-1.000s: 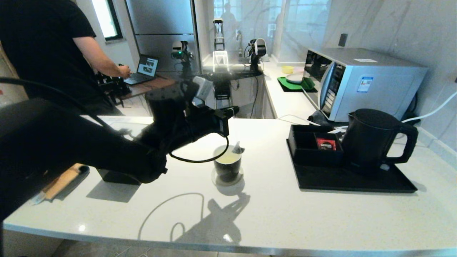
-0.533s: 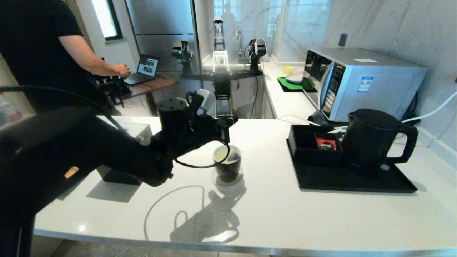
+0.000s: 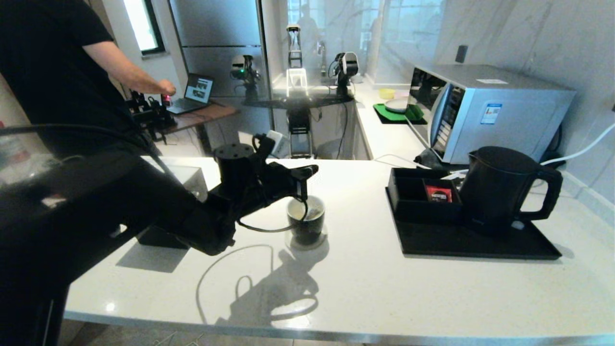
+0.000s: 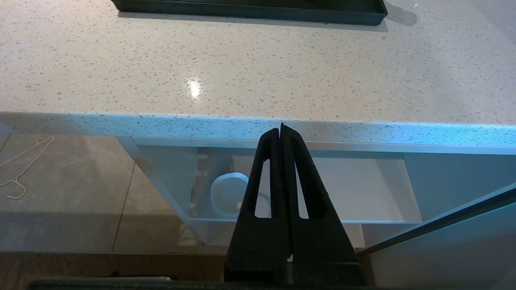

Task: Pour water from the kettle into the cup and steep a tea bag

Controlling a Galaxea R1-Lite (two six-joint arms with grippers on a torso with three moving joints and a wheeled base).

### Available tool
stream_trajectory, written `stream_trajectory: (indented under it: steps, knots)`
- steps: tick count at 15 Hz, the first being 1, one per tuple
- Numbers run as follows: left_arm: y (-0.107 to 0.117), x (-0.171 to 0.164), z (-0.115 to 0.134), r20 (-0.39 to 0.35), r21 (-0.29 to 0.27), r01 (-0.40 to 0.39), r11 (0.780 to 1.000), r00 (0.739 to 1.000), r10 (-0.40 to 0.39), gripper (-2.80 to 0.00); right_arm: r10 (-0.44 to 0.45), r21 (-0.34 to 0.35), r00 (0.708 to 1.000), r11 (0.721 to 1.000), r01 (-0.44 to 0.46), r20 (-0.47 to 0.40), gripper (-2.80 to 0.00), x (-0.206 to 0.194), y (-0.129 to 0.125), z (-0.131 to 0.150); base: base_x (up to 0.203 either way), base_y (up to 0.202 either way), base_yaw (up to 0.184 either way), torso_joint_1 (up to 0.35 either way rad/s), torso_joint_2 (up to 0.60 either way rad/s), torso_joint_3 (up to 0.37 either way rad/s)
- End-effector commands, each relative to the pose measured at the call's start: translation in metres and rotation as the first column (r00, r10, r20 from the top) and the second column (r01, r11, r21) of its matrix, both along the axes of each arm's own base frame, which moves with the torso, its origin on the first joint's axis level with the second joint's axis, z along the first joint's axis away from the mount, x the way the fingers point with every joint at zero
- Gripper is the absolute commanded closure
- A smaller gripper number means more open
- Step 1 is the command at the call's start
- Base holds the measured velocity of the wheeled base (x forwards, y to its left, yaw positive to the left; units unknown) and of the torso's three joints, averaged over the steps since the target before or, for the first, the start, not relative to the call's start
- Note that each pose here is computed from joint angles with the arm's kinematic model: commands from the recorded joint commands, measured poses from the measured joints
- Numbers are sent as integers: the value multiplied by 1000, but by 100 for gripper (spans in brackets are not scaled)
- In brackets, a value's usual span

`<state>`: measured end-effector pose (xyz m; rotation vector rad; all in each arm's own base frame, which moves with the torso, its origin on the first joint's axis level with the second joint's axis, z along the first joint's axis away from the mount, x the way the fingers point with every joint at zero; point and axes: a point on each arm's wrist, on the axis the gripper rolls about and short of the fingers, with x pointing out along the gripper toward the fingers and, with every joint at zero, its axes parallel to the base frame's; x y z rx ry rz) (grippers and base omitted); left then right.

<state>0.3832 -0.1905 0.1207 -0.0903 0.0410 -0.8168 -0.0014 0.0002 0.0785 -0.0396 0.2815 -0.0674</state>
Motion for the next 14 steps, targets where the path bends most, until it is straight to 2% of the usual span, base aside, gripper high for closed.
stream_trajectory:
  steps: [1,8,14]
  knots:
    - [-1,3,-12,-20,10,2,1000,1000,-2,0,0,0,1000,1000,0,-4,0,0,0,0,0,0,0,0,0,0]
    - [-3,6,-28,-29,14,0,1000,1000,0,0,0,0,1000,1000,0,-4,0,0,0,0,0,0,0,0,0,0]
    - [-3,8,-26,-22,10,-2,1000,1000,2,0,0,0,1000,1000,0,-4,0,0,0,0,0,0,0,0,0,0]
